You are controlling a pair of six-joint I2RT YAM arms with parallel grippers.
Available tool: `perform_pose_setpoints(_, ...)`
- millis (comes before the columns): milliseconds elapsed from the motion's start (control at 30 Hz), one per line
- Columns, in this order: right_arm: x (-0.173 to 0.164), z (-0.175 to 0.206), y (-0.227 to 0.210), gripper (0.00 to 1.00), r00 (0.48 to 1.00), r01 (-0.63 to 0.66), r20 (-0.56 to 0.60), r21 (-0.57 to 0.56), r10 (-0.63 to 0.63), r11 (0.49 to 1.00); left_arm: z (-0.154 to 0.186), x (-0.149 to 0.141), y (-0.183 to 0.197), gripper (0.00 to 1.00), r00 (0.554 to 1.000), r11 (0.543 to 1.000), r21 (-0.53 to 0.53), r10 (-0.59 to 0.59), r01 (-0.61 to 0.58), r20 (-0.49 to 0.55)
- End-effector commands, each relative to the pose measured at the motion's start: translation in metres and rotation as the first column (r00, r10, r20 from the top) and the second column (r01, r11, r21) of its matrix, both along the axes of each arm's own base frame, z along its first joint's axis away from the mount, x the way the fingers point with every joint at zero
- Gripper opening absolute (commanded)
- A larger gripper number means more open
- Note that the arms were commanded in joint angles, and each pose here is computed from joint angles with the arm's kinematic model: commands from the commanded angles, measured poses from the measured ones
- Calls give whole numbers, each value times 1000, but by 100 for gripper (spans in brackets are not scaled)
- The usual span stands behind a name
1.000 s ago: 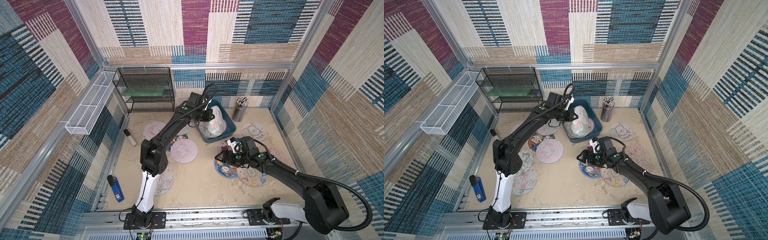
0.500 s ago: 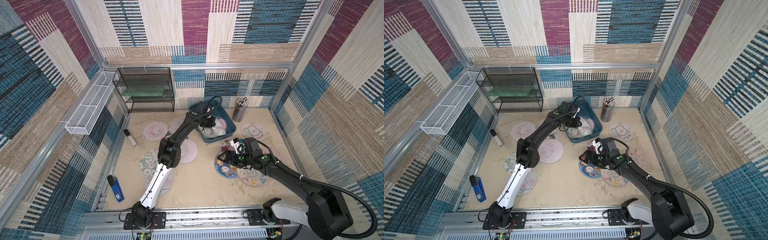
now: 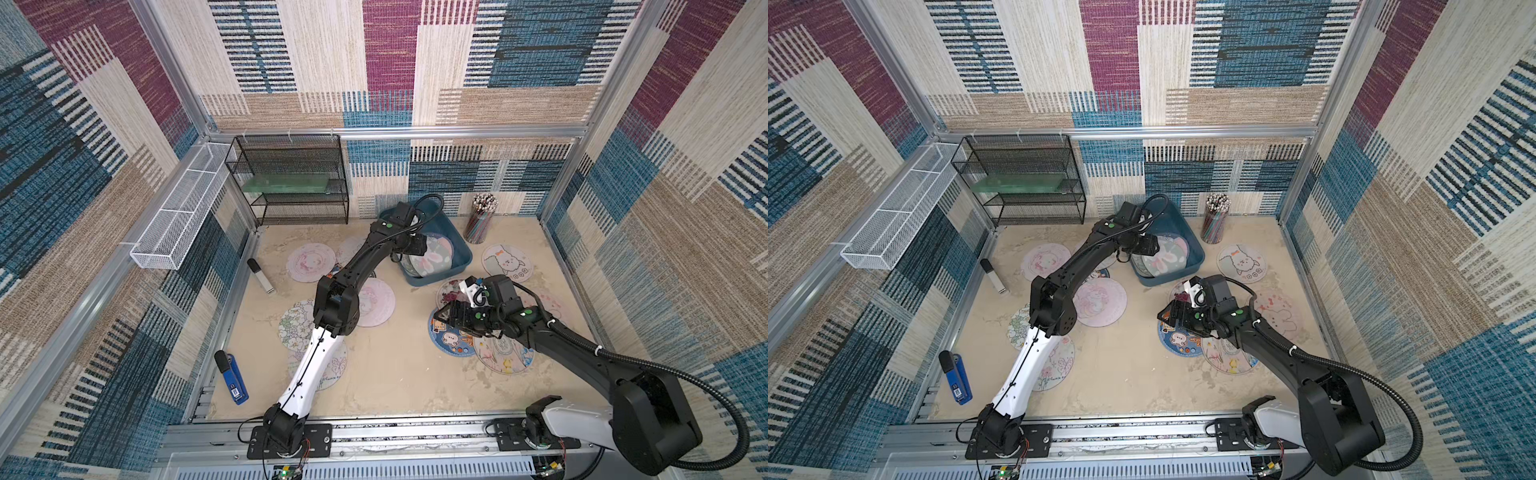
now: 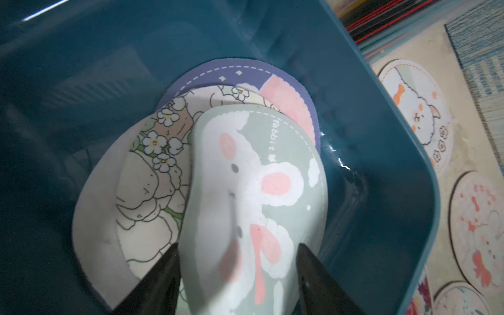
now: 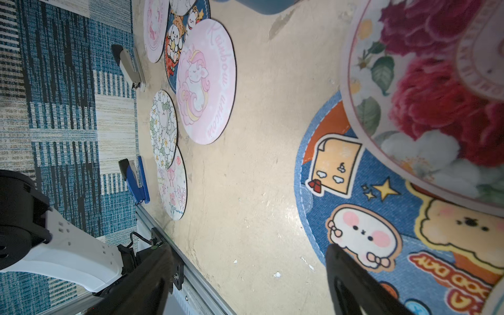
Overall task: Put the coasters into the storage box
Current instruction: Place the coaster in the storage box, then pick up the coaster from the coaster.
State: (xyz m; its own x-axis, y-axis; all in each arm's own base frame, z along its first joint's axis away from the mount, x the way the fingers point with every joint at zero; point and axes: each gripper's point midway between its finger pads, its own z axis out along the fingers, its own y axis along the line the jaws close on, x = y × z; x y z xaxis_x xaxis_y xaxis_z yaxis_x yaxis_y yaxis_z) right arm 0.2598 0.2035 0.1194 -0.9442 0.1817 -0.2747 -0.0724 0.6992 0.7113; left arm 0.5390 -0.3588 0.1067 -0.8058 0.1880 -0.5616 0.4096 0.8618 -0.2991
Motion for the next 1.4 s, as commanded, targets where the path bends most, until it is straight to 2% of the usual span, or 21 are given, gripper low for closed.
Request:
perform_pose_setpoints(0,3,6,2,90,1000,-8,24,12,8,1000,16,1,7,67,999,1000,23,-1,0,38)
perform_pose_setpoints(300,5,3,2,91,1000,-5,23,3,5,1000,65,-5,12,71,994,1000,2,3,-3,106)
perform_pose_setpoints(600,4,-6,2,91,1000,-27,9,-19,27,999,101,-45,24,73,996,997,-77,-4,11,95)
perform_pose_setpoints(700,2,-10,0,92,1000,-28,4,-33,28,999,105,-66,33,74,997,996,-92,-5,12,81)
perform_pose_setpoints(1067,3,-25,-25,92,998,47,-38,-140,-53,989,76,-147,69,74,999,993,-117,17,-23,-49)
perform_pose_setpoints(1367,23,-33,-81,93,976,195,-40,-298,-216,934,40,-201,57,73,987,992,-129,-33,12,-158)
